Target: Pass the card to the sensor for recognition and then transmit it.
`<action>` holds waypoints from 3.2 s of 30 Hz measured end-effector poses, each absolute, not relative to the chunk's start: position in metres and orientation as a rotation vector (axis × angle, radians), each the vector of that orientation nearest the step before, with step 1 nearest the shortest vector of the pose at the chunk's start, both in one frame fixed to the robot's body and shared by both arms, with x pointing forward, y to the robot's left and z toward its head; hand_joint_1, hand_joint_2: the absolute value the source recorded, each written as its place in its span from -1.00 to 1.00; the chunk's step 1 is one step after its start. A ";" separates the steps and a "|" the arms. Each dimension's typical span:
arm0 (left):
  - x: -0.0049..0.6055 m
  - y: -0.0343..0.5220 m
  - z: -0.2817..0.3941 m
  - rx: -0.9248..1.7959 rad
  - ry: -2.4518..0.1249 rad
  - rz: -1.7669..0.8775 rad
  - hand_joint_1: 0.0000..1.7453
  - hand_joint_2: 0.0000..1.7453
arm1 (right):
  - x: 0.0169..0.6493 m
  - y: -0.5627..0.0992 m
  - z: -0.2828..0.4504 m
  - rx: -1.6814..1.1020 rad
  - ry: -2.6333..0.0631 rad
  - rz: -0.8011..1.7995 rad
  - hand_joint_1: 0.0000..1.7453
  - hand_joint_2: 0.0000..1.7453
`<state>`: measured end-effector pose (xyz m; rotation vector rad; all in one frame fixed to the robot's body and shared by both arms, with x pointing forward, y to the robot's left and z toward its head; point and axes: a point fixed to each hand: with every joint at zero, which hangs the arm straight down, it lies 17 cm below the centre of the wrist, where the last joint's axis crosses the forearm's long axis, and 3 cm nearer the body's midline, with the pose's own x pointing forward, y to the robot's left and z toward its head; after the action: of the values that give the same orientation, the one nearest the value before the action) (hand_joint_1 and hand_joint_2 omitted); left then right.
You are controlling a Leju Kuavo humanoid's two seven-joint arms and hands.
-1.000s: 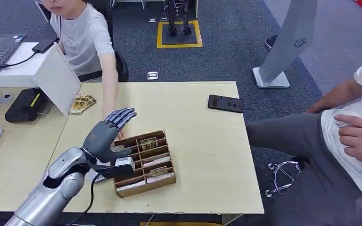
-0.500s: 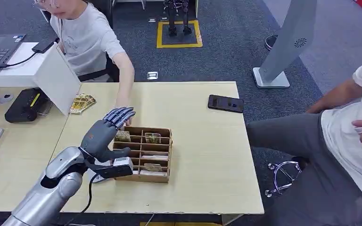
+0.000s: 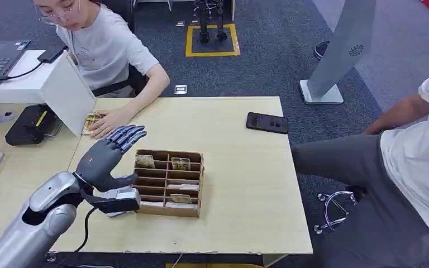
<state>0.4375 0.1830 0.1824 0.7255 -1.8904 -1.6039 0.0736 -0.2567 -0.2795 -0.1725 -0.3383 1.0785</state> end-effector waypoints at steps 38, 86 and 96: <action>0.316 0.097 0.121 0.454 -2.017 -1.718 -1.00 1.00 | 0.075 -0.257 -0.280 -0.184 -0.320 1.046 -1.00 1.00; 0.359 0.033 0.090 0.508 -1.935 -1.406 -1.00 1.00 | 0.073 -0.255 -0.280 -0.183 -0.317 1.065 -1.00 1.00; 0.359 0.032 0.092 0.507 -1.938 -1.400 -1.00 1.00 | 0.073 -0.255 -0.280 -0.182 -0.317 1.065 -1.00 1.00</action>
<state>0.3594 0.0318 0.0919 0.5073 -1.9379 -1.4002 0.0725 -0.2551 -0.2799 -0.1824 -0.3168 1.0654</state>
